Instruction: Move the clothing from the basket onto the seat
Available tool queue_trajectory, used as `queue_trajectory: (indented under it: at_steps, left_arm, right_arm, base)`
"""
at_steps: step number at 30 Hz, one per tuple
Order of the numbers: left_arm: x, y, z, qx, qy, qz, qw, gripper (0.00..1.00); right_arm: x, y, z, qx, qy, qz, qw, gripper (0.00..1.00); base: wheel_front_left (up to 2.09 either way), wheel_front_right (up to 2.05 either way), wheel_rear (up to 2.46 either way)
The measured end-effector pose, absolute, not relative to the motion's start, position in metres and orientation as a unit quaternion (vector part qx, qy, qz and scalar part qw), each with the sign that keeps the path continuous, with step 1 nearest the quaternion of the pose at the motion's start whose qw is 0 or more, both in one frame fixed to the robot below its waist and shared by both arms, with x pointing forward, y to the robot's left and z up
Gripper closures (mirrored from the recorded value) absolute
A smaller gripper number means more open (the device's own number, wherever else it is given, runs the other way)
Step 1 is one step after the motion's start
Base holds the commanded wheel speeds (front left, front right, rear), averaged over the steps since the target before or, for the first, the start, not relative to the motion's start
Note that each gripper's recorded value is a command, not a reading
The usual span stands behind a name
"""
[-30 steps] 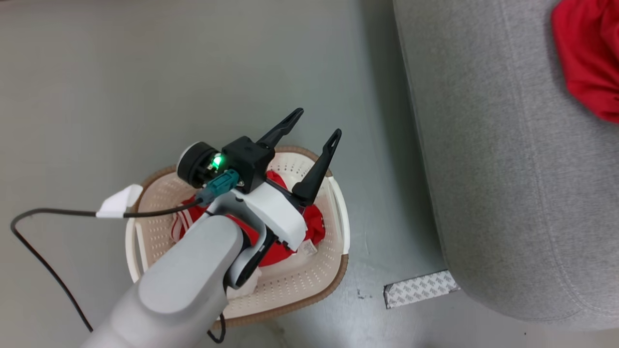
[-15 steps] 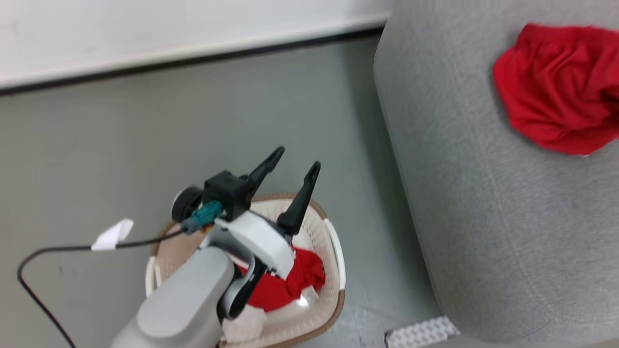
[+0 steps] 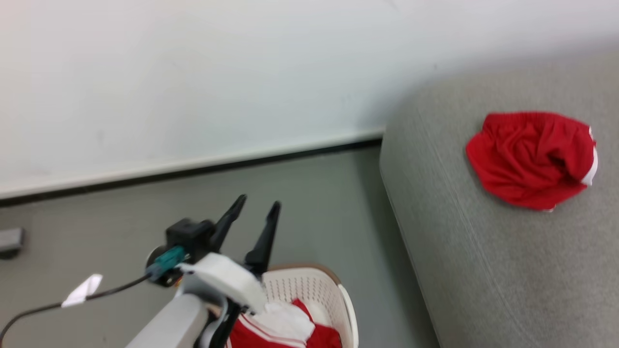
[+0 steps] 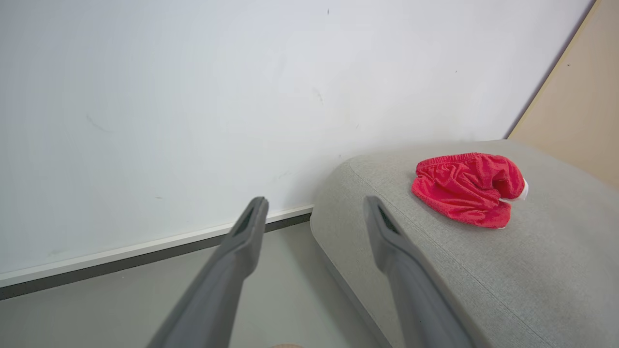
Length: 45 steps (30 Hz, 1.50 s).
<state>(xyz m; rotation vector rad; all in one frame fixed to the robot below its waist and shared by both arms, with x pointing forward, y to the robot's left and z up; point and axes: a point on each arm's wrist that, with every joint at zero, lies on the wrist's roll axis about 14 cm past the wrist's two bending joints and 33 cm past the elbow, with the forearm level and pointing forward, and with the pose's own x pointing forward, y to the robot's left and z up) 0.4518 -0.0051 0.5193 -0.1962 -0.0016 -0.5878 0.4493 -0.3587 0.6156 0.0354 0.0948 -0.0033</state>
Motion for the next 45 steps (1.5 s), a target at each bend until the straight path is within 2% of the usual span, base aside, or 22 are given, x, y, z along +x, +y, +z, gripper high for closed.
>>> queue_trajectory:
  at_steps: [9,13,19,29,37,45]
  left_arm:
    - [0.425,0.077,0.552,-0.084,-0.049,-0.172,0.98,0.0]
    - [0.41,0.106,0.551,-0.09,-0.052,-0.134,0.986,0.0]
    - [0.398,0.144,0.552,-0.066,-0.069,-0.07,0.993,0.0]
    - [0.371,0.179,0.536,-0.066,-0.066,-0.002,0.996,0.0]
    - [0.36,0.19,0.533,-0.065,-0.074,0.019,0.995,0.0]
    - [0.358,0.191,0.528,-0.069,-0.073,0.02,0.995,0.0]
  right_arm:
    - [0.423,-0.3,0.642,0.039,-0.073,0.067,0.994,0.0]
    - [0.417,-0.271,0.635,0.049,-0.094,0.093,0.99,0.0]
    - [0.406,-0.232,0.594,0.094,-0.082,0.108,0.986,0.0]
    - [0.369,-0.209,0.53,0.142,-0.044,0.076,0.986,0.0]
    - [0.345,-0.198,0.511,0.142,-0.037,0.058,0.987,0.0]
    - [0.344,-0.187,0.516,0.124,-0.047,0.07,0.989,0.0]
  base:
    - [0.0,0.0,0.0]
    - [0.0,0.0,0.0]
    - [0.0,0.0,0.0]
    - [0.0,0.0,0.0]
    - [0.0,0.0,0.0]
    - [0.0,0.0,0.0]
